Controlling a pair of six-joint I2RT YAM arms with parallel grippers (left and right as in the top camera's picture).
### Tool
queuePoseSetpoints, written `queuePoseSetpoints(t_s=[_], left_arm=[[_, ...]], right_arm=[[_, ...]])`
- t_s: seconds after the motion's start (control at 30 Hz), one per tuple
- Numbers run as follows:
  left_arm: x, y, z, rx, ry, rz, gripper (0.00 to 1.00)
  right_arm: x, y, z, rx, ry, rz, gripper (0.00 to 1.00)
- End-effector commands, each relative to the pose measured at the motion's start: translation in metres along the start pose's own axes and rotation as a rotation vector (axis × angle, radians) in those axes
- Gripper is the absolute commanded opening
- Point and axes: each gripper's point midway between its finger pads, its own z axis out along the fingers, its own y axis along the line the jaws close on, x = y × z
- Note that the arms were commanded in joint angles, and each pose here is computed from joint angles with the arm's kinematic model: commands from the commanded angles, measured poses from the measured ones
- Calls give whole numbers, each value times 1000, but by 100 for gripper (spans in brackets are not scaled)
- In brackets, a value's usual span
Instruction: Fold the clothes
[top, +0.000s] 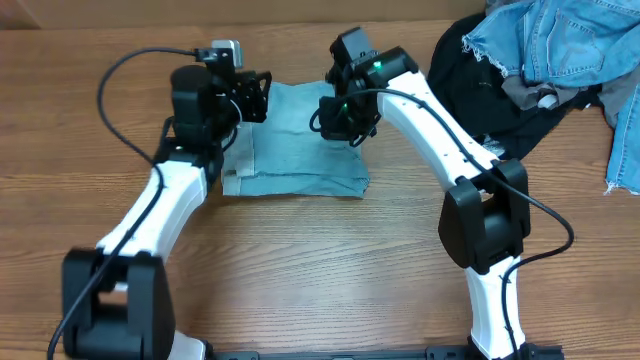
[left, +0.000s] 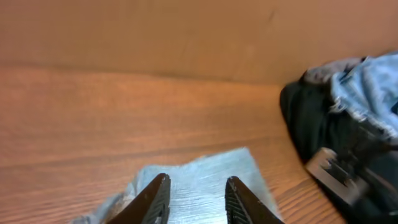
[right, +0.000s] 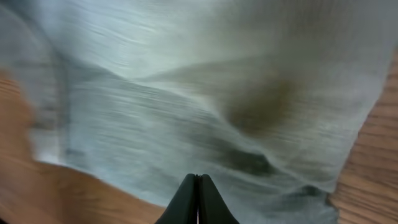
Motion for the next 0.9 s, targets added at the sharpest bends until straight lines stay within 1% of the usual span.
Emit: queuePoseSetpoints(t_s=[0.0,0.1,0.17,0.27,0.33,0.47,0.53,0.6,0.63,0.7,0.77,0.8,0.87], left_arm=[[48,16,32,-9,95,-80,35],[77,37,48,-53,138,-114,34],[92,54,52,-122,162,-125,32],[94,80,47,-267,152,-139,29],[92,92,44,-311,139,-162,29],[99,115,33,-384,155,-274,28],[90,113,30,-358,138,-296,32],[67,101,24,-322,94,-284,34],[52,95,18,-309,64,-266,35],[9,75,-3,-275,-23,-191,37],[-22,61,-29,-284,-84,-140,38],[-32,54,-44,-297,-94,-128,38],[-28,44,-73,-320,-39,-134,39]], right_arm=[[14,-15,24,1,49,32,4],[23,-25,40,11,68,46,4],[31,-32,46,32,92,56,4],[38,-44,47,91,108,67,4],[39,-50,46,122,109,70,4],[41,-54,45,146,113,94,4],[42,-55,45,147,117,96,4],[44,-55,45,149,123,98,4],[44,-55,45,150,125,98,4],[45,-55,44,152,130,100,4],[46,-55,44,149,133,101,4],[46,-55,44,149,133,101,4],[46,-52,43,129,137,104,4]])
